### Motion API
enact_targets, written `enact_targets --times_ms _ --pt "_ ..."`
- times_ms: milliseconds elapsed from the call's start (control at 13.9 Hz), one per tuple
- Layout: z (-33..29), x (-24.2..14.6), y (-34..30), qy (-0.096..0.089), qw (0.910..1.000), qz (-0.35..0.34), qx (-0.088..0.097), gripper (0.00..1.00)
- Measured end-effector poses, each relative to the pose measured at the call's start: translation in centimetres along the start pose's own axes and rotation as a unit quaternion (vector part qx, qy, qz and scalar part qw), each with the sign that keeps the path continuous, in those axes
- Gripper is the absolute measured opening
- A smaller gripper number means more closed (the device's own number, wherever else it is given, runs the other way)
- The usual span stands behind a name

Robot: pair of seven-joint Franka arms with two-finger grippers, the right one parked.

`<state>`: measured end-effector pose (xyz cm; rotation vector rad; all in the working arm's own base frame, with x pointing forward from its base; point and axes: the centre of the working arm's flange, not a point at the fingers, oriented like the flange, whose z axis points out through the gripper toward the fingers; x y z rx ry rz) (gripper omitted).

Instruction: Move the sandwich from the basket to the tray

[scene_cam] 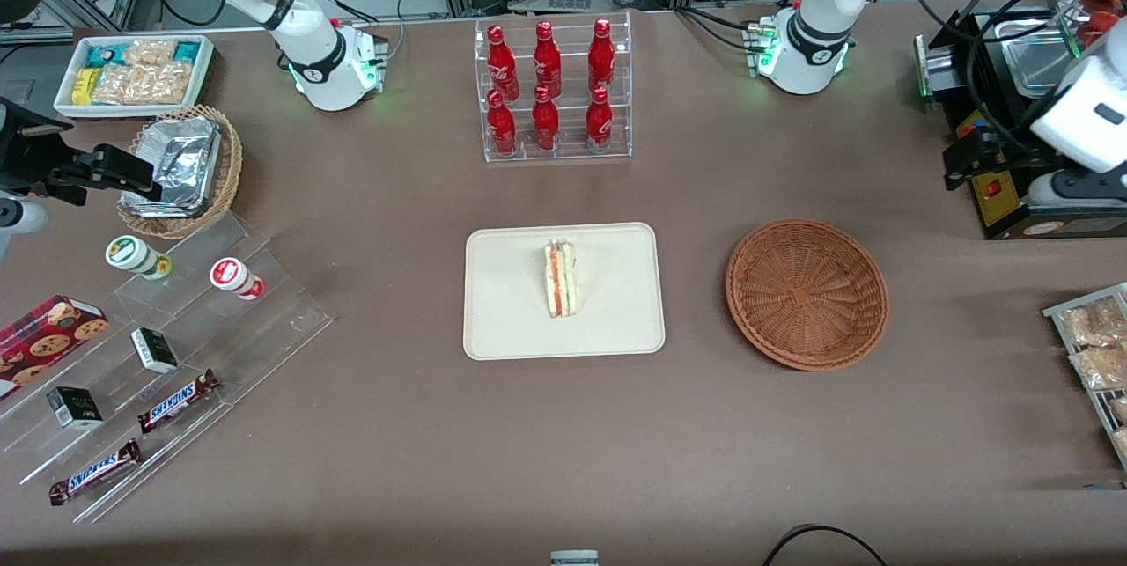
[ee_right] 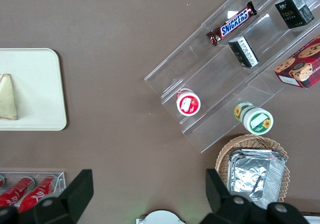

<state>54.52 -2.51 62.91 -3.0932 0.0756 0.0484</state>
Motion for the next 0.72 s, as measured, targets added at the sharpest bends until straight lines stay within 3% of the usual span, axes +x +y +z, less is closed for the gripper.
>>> enact_targets --times_ms 722 --pt "-0.13 0.68 -0.67 0.003 1.0 -0.006 -0.001 1.0"
